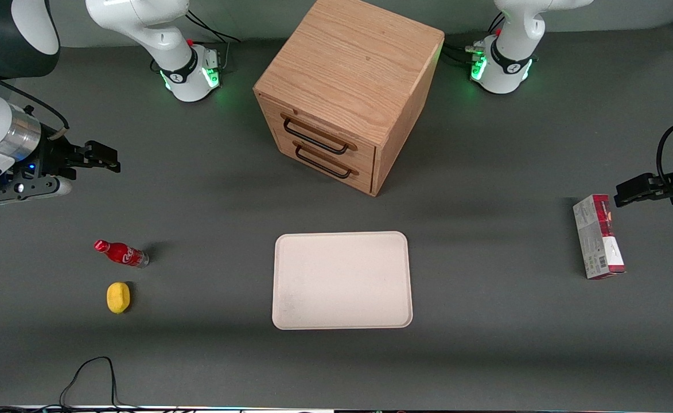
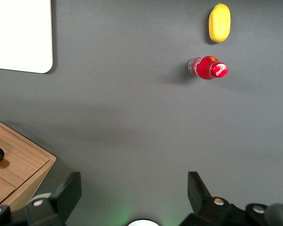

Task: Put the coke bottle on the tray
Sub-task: 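Move the right gripper toward the red Coca-Cola bottle lying on the table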

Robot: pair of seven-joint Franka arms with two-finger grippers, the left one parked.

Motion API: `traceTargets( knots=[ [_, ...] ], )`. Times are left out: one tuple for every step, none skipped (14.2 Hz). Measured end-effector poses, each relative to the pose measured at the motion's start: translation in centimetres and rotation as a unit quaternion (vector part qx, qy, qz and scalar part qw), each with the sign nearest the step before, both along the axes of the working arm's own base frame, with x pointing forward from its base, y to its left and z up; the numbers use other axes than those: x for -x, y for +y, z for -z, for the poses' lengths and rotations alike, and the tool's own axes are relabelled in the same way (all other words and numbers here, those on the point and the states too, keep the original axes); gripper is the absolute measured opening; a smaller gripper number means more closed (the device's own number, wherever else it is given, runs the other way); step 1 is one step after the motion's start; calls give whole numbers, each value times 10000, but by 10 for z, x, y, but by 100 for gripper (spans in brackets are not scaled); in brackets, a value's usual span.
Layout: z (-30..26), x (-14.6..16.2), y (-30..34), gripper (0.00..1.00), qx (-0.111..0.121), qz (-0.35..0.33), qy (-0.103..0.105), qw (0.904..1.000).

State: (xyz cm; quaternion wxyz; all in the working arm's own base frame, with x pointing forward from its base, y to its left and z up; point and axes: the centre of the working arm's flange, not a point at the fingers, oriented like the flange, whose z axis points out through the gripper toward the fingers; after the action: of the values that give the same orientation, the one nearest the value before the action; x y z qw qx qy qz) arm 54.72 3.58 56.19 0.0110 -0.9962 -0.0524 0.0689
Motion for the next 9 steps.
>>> traceTargets(
  knots=[
    [0,0,-1,100,-1,10,-1,10000],
    [-1,0,-2,100,-1,20,1,10000],
    [-2,0,-3,100,-1,27,-6,10000],
    [-4,0,-3,100,-2,31,-25,10000],
    [-6,-1,-4,100,-3,34,-39,10000],
    [-6,-1,-4,100,-3,38,-43,10000],
    [-6,-1,-5,100,-3,46,-40,10000],
    [-6,-1,-6,100,-2,56,-35,10000],
    [-6,-1,-7,100,-2,66,-32,10000]
  ],
)
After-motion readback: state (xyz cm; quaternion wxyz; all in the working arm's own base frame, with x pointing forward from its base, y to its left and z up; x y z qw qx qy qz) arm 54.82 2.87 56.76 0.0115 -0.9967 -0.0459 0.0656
